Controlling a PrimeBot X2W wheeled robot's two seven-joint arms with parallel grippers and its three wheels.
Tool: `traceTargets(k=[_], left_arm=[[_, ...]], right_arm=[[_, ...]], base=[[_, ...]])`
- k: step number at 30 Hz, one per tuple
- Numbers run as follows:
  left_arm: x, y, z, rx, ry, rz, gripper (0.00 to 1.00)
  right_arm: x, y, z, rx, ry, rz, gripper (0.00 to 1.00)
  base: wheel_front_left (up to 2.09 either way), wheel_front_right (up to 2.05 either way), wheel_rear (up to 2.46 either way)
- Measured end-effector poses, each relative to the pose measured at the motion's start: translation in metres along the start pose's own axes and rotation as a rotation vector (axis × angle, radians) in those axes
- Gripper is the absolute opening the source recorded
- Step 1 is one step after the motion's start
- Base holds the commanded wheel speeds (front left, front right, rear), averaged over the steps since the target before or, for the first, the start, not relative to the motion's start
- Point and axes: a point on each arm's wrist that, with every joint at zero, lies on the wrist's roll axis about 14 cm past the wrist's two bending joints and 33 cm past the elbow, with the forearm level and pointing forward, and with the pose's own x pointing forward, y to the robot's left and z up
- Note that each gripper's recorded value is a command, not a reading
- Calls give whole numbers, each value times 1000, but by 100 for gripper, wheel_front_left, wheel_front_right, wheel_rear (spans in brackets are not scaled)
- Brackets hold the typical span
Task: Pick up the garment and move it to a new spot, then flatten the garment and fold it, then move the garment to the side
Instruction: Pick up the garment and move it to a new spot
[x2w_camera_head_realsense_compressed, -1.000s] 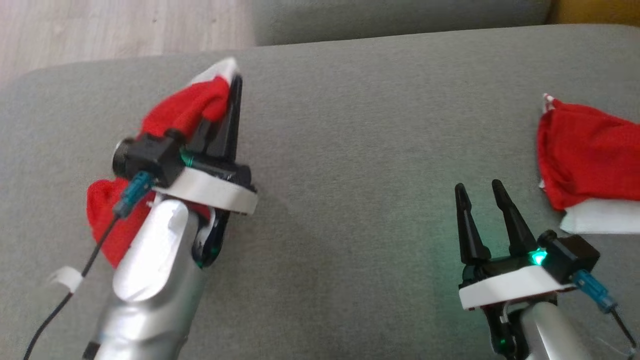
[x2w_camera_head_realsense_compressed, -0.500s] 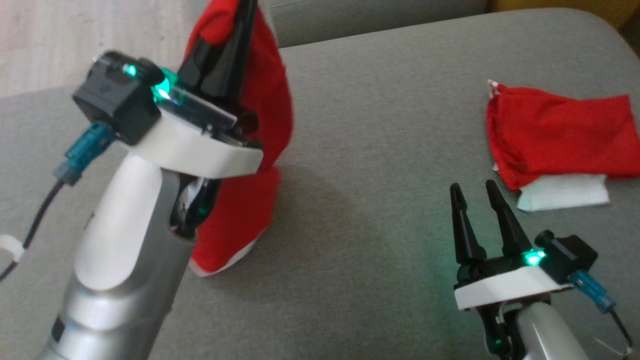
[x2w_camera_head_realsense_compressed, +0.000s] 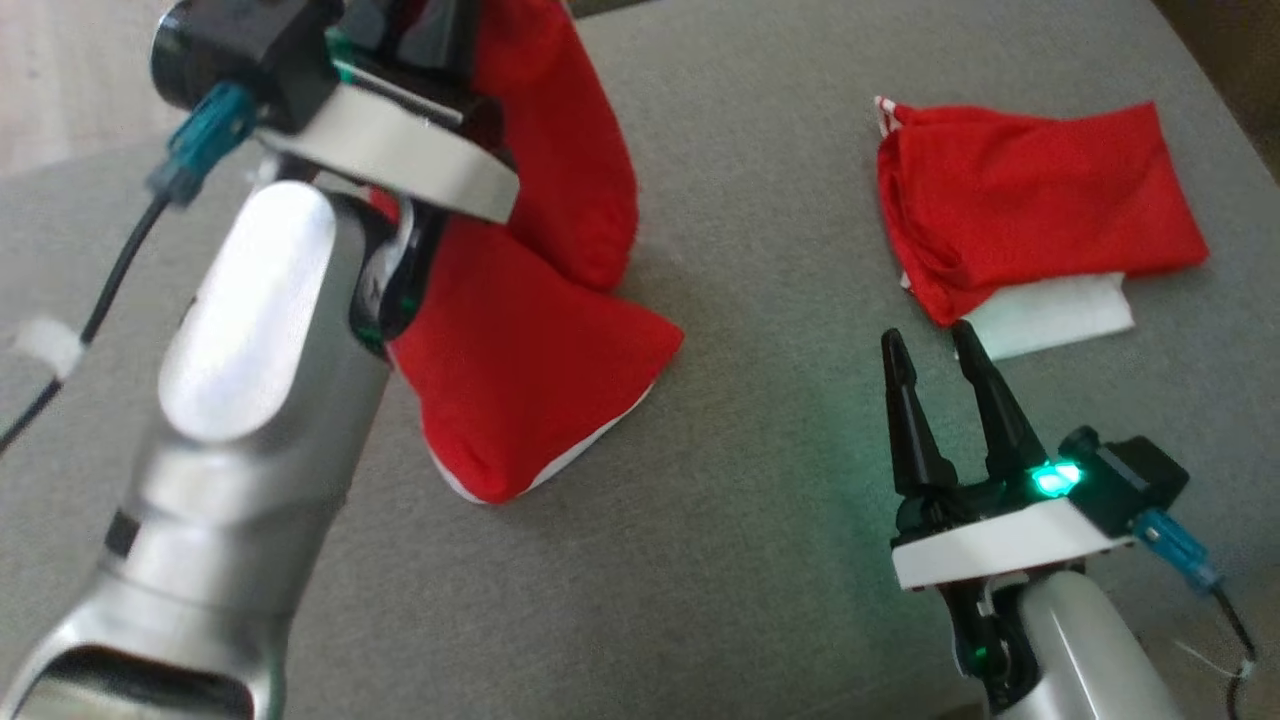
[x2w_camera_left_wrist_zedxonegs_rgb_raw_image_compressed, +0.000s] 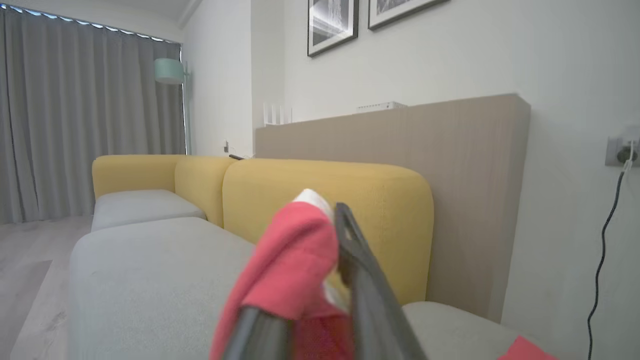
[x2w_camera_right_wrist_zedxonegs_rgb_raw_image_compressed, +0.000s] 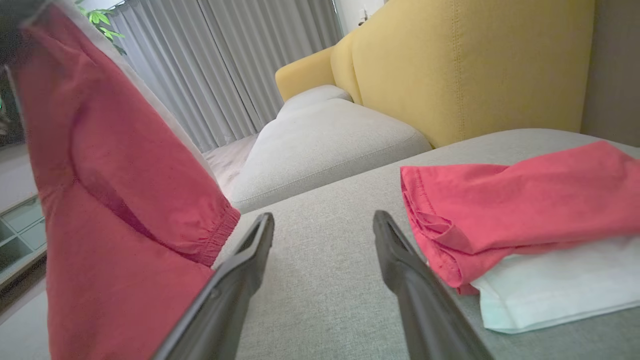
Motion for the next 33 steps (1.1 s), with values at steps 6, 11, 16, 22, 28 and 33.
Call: traceTargets(k=[6,11,16,22,28,33], left_arm=[[14,5,-70,31,173,-30,100],[2,16,-86,33,220,-19,100],[-9,37,-71,60,186,27,100],[-38,55,-44,101,112,91,100],[-118,72,-55,100,149,259,100],[-191,67,-68,56,196,416,100]], right_arm=[[0,-13,-5,5,19,-42,100],[3,-11,-9,9,29,-34,100],[9,0,-11,7,31,2,100],[16,14,-11,-12,28,54,100],[20,27,-13,-45,32,99,100],[21,36,-13,-59,31,129,100]], base=[[0,0,0],[0,0,0],[0,0,0],[0,0,0],[0,0,0],[0,0,0]])
